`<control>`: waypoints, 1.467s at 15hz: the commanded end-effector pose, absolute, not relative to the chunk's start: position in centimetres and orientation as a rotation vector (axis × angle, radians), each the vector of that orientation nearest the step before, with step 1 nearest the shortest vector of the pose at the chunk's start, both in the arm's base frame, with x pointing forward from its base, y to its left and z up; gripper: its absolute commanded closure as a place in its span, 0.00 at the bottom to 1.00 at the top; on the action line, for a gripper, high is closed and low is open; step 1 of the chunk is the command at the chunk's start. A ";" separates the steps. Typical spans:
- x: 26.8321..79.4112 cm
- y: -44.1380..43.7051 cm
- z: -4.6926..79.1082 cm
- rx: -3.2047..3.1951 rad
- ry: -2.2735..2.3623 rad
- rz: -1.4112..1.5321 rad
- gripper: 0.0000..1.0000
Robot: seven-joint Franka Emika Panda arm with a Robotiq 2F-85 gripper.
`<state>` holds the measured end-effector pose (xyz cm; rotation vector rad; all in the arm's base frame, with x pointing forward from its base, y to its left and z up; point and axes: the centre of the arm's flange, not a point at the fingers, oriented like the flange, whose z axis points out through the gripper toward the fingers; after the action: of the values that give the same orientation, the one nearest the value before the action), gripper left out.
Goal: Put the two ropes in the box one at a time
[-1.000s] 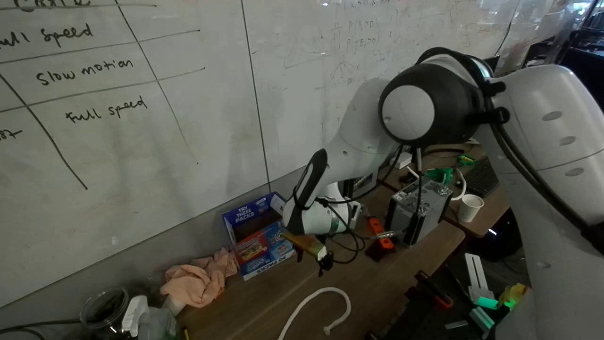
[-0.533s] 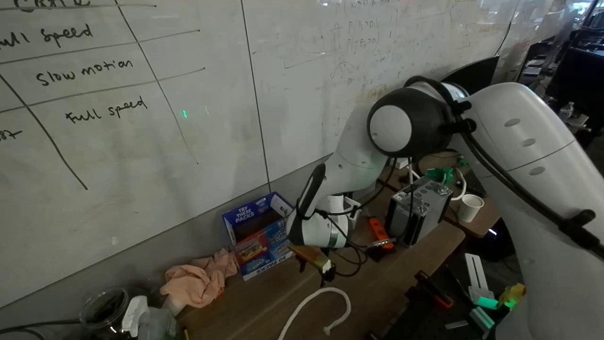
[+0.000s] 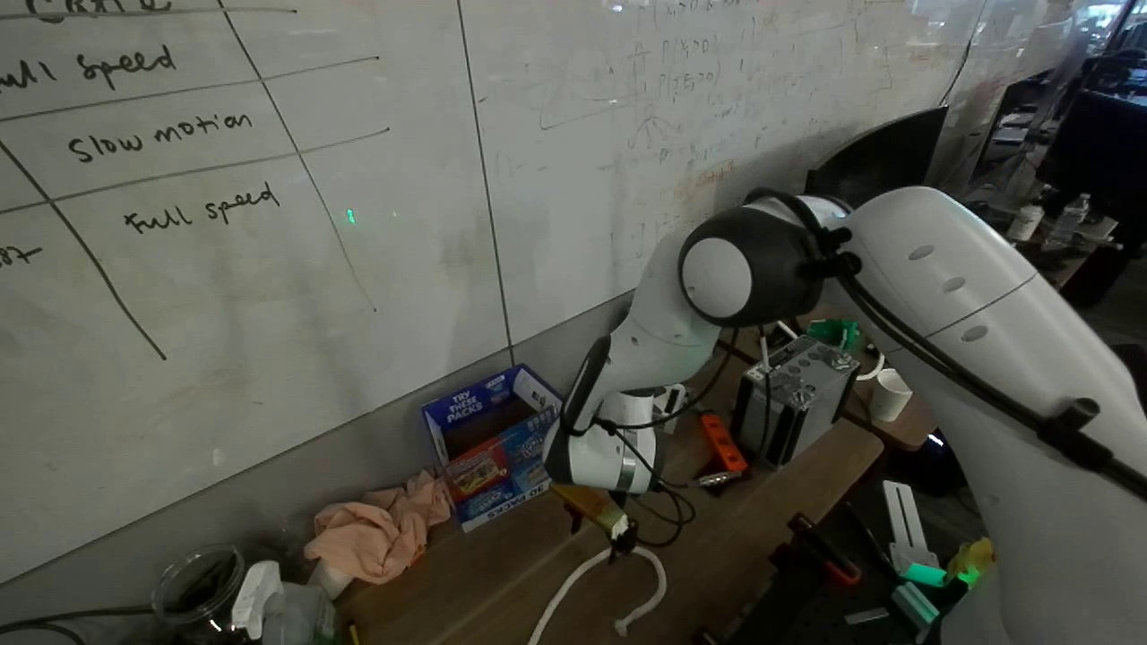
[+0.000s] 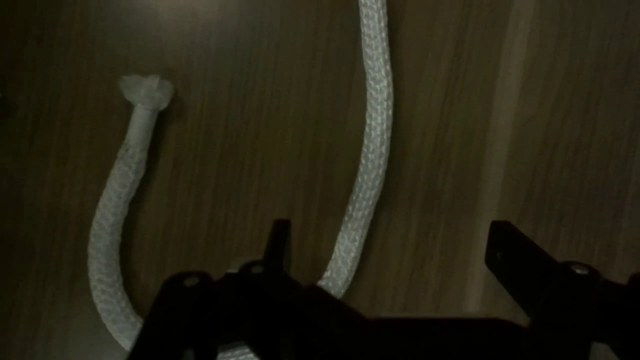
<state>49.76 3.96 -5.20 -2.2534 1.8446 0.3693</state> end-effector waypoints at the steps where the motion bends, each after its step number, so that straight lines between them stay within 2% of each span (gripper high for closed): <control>1: 49.7 4.8 -5.8 -2.227 1.884 0.350 0.00; 6: 50.0 4.9 -6.1 -2.215 1.944 0.339 0.00; 22: 49.4 6.3 -6.9 -2.381 1.985 0.026 0.00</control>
<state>48.88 5.75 -7.11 -2.3654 1.9807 0.1124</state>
